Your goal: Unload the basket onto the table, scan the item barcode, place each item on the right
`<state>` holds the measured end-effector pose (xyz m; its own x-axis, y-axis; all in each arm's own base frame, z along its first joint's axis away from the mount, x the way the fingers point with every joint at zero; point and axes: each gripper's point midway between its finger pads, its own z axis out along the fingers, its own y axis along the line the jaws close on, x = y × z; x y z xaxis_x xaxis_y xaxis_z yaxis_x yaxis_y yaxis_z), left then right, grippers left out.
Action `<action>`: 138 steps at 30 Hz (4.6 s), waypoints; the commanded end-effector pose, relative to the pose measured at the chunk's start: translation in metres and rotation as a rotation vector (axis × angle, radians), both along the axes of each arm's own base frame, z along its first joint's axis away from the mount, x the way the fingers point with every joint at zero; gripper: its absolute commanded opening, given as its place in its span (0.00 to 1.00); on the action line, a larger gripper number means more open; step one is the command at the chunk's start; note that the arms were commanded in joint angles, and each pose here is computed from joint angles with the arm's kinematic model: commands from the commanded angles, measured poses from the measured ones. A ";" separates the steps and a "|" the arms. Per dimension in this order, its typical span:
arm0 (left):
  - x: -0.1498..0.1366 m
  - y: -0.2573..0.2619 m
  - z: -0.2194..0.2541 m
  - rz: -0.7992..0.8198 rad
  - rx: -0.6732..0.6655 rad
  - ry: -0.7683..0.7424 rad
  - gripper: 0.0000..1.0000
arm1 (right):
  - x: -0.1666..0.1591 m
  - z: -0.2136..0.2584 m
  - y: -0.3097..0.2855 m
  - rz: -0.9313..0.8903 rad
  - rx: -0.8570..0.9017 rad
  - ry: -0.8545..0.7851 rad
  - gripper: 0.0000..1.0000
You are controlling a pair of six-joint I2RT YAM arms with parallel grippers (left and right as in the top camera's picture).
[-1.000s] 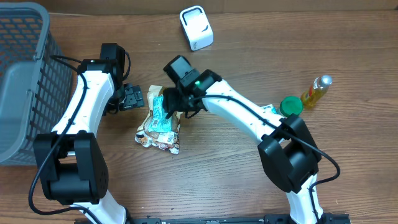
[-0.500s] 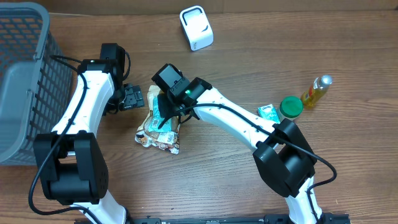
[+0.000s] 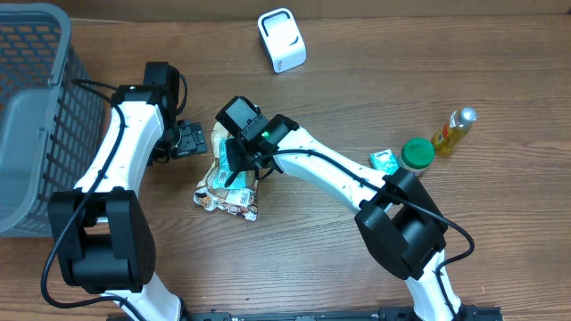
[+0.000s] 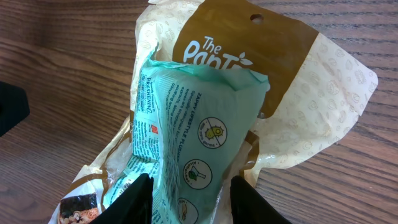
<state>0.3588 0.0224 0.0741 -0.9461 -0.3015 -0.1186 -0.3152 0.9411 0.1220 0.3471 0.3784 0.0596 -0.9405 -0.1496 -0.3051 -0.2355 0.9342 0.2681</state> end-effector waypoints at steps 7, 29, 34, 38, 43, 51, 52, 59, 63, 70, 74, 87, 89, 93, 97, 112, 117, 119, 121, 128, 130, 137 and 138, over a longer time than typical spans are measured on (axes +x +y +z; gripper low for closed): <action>0.004 0.003 0.006 -0.001 0.005 -0.020 1.00 | -0.004 -0.024 -0.002 -0.001 -0.040 0.026 0.36; 0.004 0.003 0.006 -0.002 0.005 -0.020 1.00 | 0.013 0.056 -0.017 -0.015 0.208 0.128 0.04; 0.004 0.003 0.006 -0.001 0.005 -0.020 0.99 | 0.011 0.047 -0.032 -0.039 0.172 0.169 0.04; 0.004 0.003 0.006 -0.001 0.006 -0.020 1.00 | 0.007 0.046 -0.027 -0.025 0.173 0.168 0.04; 0.004 0.003 0.006 -0.001 0.006 -0.020 1.00 | 0.001 0.048 -0.012 0.009 0.190 0.147 0.04; 0.004 0.003 0.006 -0.001 0.005 -0.020 0.99 | -0.002 0.041 -0.002 0.013 0.091 0.030 0.04; 0.004 0.003 0.006 -0.001 0.005 -0.020 1.00 | -0.004 0.040 0.002 0.019 0.089 0.018 0.04; 0.004 0.003 0.006 -0.001 0.005 -0.020 1.00 | -0.012 0.022 0.022 0.058 0.124 -0.031 0.09; 0.004 0.003 0.006 -0.001 0.006 -0.020 0.99 | -0.011 0.015 0.020 0.052 0.116 -0.043 0.18; 0.004 0.003 0.006 -0.002 0.005 -0.020 0.99 | -0.012 0.015 0.020 0.052 0.115 -0.042 0.20; 0.004 0.003 0.006 -0.001 0.006 -0.020 1.00 | -0.012 0.015 0.020 0.052 0.115 -0.042 0.05; 0.004 0.003 0.006 -0.001 0.006 -0.020 1.00 | -0.017 0.014 0.022 0.062 0.109 -0.036 0.21; 0.004 0.003 0.006 -0.001 0.005 -0.020 1.00 | -0.019 0.014 0.024 0.069 0.109 -0.036 0.21; 0.004 0.003 0.006 -0.001 0.005 -0.020 1.00 | -0.021 0.014 0.025 0.071 0.109 -0.036 0.04; 0.004 0.003 0.006 -0.002 0.005 -0.020 1.00 | -0.021 0.016 0.027 0.077 0.124 -0.032 0.04; 0.004 0.003 0.006 -0.001 0.006 -0.020 1.00 | 0.004 0.090 -0.026 0.024 0.263 0.021 0.04; 0.004 0.003 0.006 -0.002 0.006 -0.020 1.00 | 0.001 0.081 -0.039 0.009 0.224 0.064 0.38; 0.004 0.003 0.006 -0.002 0.005 -0.020 1.00 | -0.005 0.080 -0.033 0.038 0.222 0.065 0.49; 0.004 0.003 0.006 -0.002 0.006 -0.020 1.00 | -0.011 0.078 -0.026 0.057 0.219 0.062 0.54; 0.004 0.003 0.006 -0.001 0.005 -0.020 1.00 | -0.019 0.066 -0.012 0.064 0.073 -0.072 0.55; 0.004 0.003 0.006 -0.002 0.006 -0.020 1.00 | -0.025 0.061 -0.002 0.083 0.052 -0.099 0.55; 0.004 0.003 0.006 -0.002 0.005 -0.020 1.00 | -0.033 0.024 0.016 0.110 -0.048 -0.140 0.52; 0.004 0.003 0.006 -0.002 0.006 -0.020 0.99 | -0.034 0.019 0.016 0.110 -0.054 -0.136 0.50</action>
